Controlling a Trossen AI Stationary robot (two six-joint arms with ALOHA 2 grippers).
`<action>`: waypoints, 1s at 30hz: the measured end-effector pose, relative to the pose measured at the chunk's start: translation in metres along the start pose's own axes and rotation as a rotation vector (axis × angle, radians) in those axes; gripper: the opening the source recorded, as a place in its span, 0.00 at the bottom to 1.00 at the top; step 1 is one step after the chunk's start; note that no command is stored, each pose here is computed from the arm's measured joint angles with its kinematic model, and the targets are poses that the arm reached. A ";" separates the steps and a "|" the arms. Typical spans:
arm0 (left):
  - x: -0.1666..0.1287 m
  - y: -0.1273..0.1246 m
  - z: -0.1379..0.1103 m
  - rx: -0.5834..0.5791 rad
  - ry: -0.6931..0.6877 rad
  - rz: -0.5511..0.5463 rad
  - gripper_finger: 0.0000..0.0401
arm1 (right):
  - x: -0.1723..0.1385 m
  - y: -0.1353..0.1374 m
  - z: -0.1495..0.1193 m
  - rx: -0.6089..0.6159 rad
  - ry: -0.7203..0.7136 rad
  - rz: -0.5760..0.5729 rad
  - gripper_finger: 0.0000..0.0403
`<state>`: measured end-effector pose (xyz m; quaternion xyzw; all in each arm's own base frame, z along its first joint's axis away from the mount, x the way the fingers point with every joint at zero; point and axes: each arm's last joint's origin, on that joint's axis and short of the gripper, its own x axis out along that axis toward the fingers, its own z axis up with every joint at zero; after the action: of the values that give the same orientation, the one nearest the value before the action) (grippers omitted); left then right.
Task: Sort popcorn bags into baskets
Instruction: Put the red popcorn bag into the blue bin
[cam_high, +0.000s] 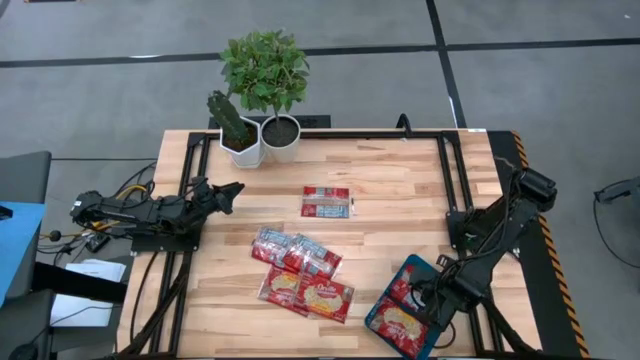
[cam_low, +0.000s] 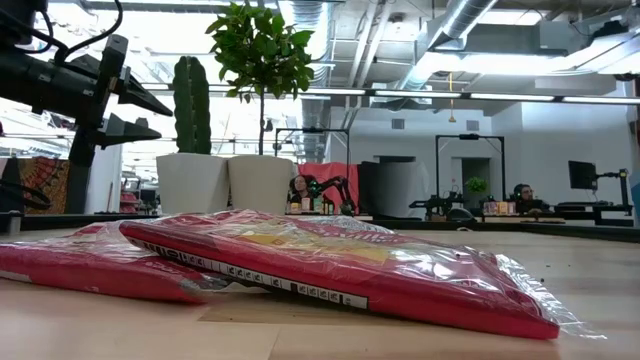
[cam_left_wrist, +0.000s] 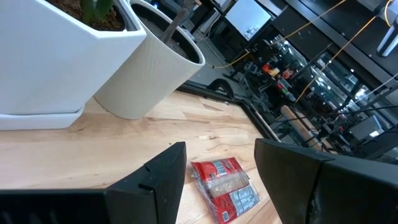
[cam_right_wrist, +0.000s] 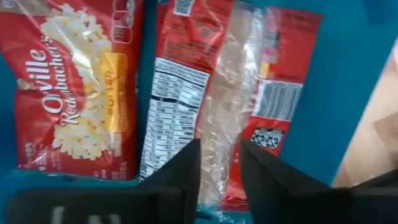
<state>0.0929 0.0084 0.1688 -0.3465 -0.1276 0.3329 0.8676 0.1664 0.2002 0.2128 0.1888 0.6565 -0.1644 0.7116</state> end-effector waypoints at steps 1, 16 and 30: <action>0.000 0.000 0.000 0.001 0.000 0.000 0.46 | 0.000 0.000 0.003 -0.009 0.008 0.010 0.36; 0.000 0.000 0.000 0.015 0.000 0.000 0.46 | -0.045 -0.052 0.109 -0.220 -0.135 0.074 0.49; 0.000 0.000 0.000 0.016 0.002 -0.003 0.46 | -0.011 -0.107 0.232 -0.411 -0.428 0.016 0.48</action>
<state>0.0930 0.0084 0.1688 -0.3398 -0.1243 0.3324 0.8710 0.3165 -0.0064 0.2332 0.0070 0.5095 -0.0584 0.8585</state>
